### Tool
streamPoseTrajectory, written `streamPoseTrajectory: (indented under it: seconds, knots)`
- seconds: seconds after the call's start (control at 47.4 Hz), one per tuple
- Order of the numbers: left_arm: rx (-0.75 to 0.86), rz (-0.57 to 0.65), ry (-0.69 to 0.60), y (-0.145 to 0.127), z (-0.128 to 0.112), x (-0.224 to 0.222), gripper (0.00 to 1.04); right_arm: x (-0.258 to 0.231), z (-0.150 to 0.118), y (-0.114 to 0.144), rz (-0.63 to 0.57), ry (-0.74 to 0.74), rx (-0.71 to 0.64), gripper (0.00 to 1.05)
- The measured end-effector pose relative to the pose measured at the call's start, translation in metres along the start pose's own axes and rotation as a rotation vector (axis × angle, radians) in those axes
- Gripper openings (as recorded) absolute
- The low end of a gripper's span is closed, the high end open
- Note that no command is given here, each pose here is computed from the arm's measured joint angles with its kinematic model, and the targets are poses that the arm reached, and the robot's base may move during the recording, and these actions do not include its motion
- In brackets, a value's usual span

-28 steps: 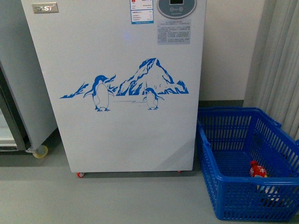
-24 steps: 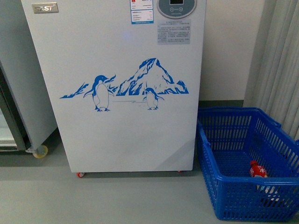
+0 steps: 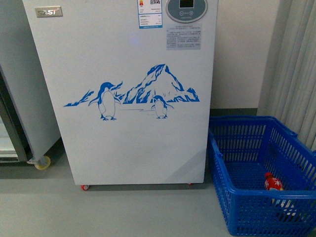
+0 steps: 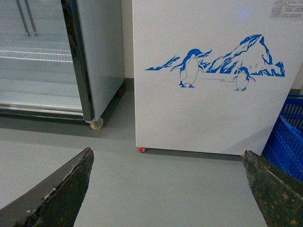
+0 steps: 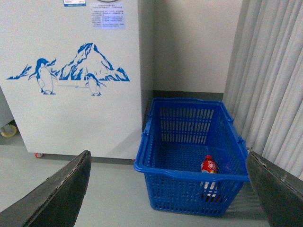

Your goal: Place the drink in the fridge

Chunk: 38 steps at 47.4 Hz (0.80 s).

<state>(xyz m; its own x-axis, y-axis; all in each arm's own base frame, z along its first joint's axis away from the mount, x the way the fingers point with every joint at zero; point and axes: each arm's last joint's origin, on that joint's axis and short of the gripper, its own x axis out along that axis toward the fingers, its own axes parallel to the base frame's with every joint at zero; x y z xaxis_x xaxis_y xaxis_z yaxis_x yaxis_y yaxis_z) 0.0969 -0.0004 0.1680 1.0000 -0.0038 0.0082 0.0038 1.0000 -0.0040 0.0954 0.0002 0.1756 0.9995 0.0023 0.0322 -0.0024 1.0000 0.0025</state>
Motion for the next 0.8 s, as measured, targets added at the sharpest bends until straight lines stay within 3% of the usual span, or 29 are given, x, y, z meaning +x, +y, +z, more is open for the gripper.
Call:
streamPoseTrajectory:
  seconds: [0.802]
  knots:
    - [0.0, 0.0, 0.0, 0.0, 0.0, 0.0, 0.97, 0.0, 0.0, 0.0, 0.0, 0.0, 0.0, 0.98]
